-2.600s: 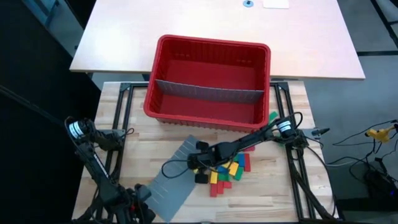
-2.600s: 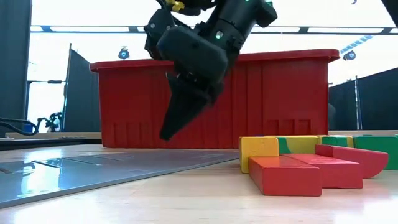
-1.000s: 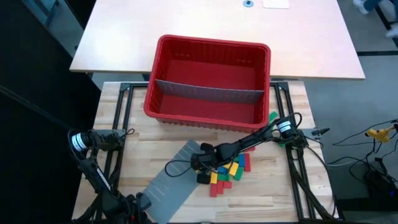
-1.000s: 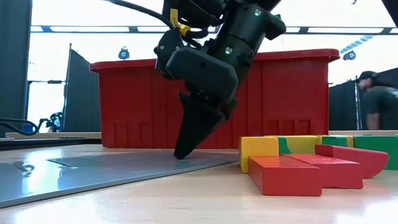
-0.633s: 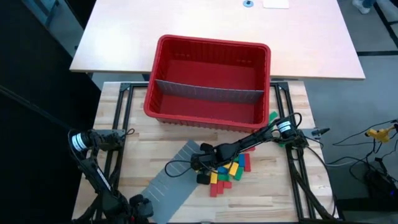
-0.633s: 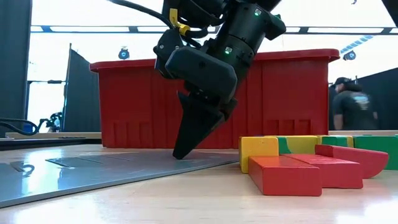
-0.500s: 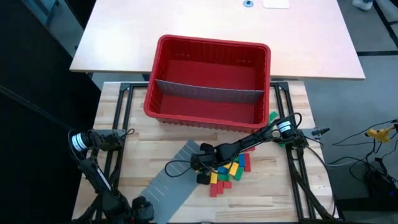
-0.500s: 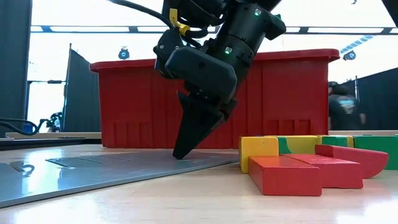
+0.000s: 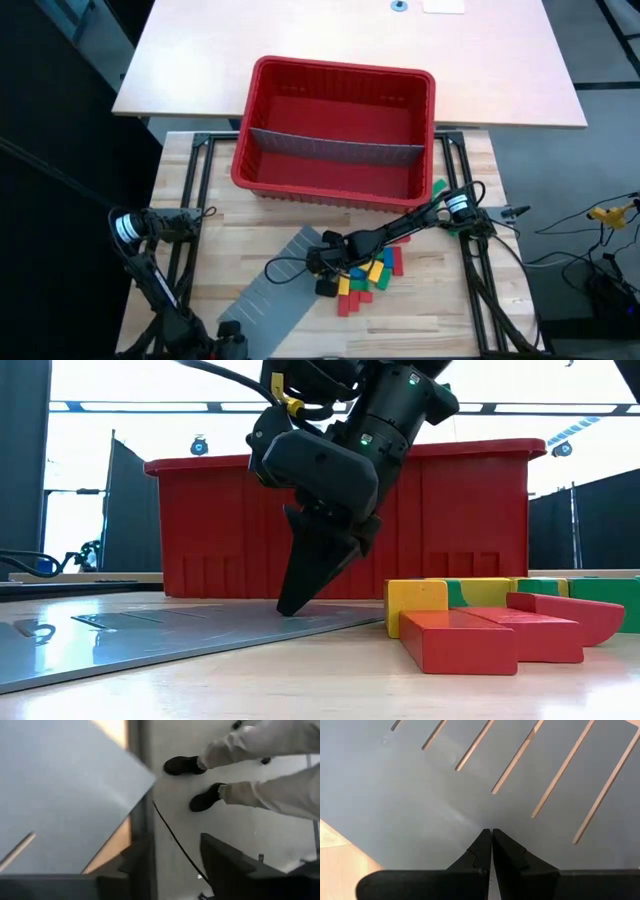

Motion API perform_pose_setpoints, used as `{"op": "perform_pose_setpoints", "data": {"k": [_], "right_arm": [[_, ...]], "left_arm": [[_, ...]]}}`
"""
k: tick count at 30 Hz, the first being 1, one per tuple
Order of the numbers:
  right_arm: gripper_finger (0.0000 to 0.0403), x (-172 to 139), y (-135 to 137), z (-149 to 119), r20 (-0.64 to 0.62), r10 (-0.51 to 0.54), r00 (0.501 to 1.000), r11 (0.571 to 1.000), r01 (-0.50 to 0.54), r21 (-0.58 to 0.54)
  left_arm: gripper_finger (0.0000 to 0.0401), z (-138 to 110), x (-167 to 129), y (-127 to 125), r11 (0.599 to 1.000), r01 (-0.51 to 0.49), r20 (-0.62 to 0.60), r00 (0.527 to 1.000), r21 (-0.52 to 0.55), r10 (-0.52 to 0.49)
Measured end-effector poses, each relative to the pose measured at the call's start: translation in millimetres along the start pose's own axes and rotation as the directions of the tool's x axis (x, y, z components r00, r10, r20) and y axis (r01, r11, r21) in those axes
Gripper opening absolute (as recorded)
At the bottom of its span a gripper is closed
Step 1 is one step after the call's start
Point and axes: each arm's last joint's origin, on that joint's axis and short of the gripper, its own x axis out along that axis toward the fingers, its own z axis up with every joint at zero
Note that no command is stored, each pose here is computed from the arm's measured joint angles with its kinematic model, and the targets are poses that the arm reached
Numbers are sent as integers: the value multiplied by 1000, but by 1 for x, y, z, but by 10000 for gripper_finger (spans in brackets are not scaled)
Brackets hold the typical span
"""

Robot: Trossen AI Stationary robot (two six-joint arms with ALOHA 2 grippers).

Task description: Sort blocks

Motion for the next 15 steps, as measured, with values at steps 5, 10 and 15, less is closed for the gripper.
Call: {"op": "perform_pose_setpoints", "data": {"k": [5,10,15], "right_arm": [[0,0,1,1,6,31,999,999,-32,23],[0,0,4,2,15,65,998,997,-65,28],[0,0,4,3,17,65,998,996,-66,55]], "left_arm": [[258,1,-2,1,995,-45,13,999,84,44],[294,-5,1,13,971,-166,-6,985,172,170],[290,-9,11,17,939,-187,-20,979,290,201]]}}
